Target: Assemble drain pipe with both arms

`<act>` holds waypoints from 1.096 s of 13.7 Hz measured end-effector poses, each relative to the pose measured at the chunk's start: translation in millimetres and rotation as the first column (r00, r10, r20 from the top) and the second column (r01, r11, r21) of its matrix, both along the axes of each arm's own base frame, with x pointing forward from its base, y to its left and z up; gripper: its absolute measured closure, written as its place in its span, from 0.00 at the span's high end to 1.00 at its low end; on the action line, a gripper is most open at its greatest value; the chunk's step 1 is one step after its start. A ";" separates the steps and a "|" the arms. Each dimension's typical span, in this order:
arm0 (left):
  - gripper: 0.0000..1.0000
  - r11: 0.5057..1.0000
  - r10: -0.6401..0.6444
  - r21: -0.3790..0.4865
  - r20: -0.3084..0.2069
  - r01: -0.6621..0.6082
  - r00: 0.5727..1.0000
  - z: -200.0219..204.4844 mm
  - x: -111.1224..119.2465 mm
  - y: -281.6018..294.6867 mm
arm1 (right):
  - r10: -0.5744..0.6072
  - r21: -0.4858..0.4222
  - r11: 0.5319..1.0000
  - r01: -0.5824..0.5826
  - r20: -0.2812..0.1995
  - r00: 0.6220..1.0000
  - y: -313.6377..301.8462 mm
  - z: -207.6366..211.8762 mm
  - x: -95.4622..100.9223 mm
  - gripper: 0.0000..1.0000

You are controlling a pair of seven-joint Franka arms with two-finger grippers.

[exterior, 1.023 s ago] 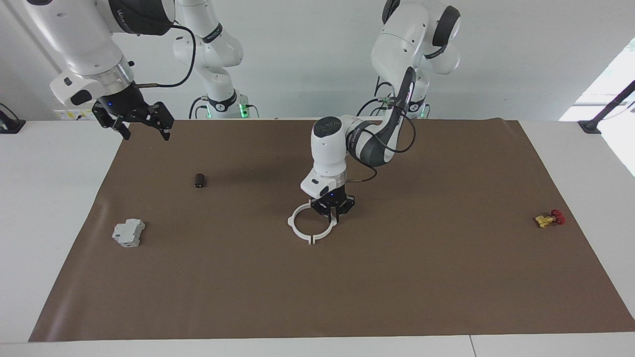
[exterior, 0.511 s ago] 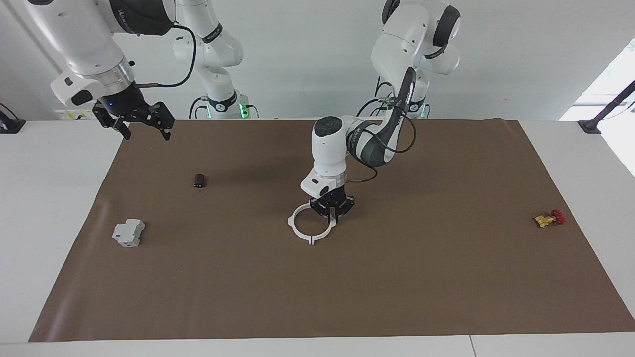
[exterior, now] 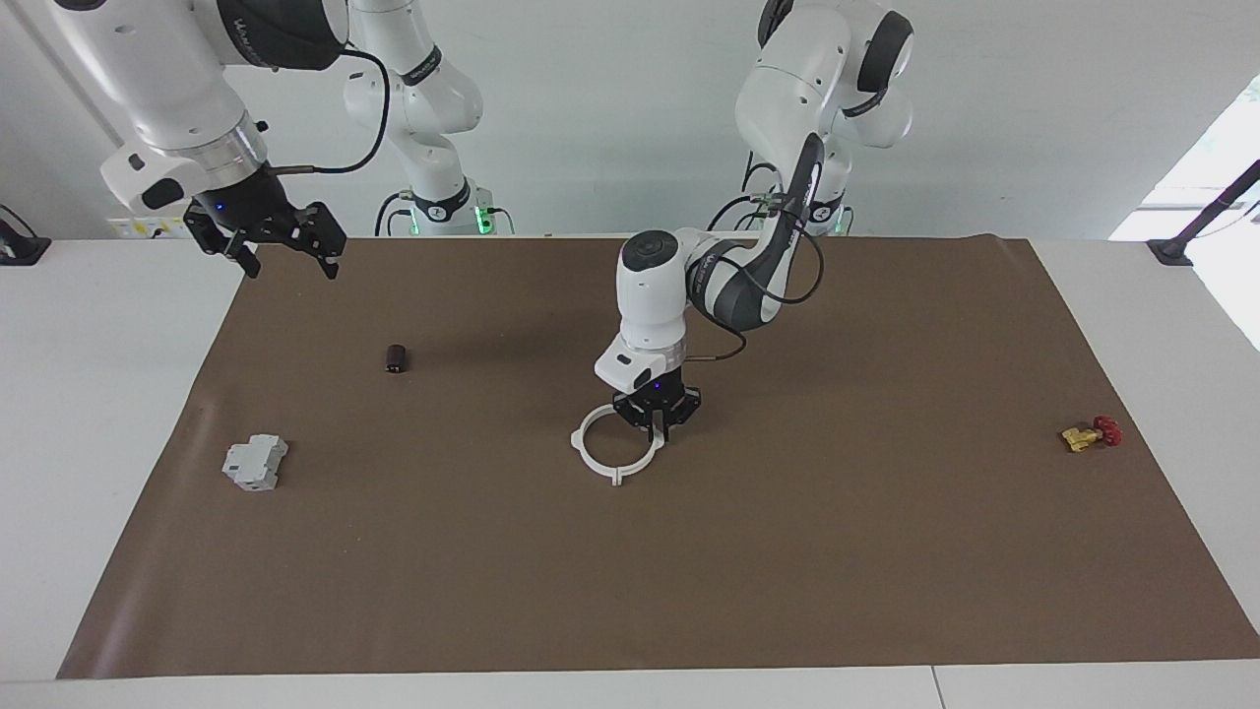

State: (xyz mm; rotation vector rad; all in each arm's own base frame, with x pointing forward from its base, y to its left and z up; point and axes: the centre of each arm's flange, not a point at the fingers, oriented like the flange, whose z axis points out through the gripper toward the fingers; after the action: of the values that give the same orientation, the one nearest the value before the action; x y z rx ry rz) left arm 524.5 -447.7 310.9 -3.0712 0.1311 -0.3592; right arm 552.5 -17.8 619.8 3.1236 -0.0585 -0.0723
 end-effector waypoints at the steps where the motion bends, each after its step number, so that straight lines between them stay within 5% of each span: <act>1: 0.19 1.000 -0.001 0.000 0.000 0.001 1.000 0.0 -0.8 -0.9 | 0.000 0.000 1.000 0.000 0.000 1.000 0.1 0.0 0.0 1.00; 15: 0.19 1.000 0.007 -0.008 0.007 -0.007 1.000 -3.5 1.7 3.7 | 0.005 0.000 1.000 -0.005 0.000 1.000 3.0 0.0 0.1 1.00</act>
State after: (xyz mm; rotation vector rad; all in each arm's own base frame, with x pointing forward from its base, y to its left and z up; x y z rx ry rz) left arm 526.2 -444.0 307.4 -3.0773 0.1186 -0.3705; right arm 552.6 -14.8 619.8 3.1236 -0.0500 -0.0722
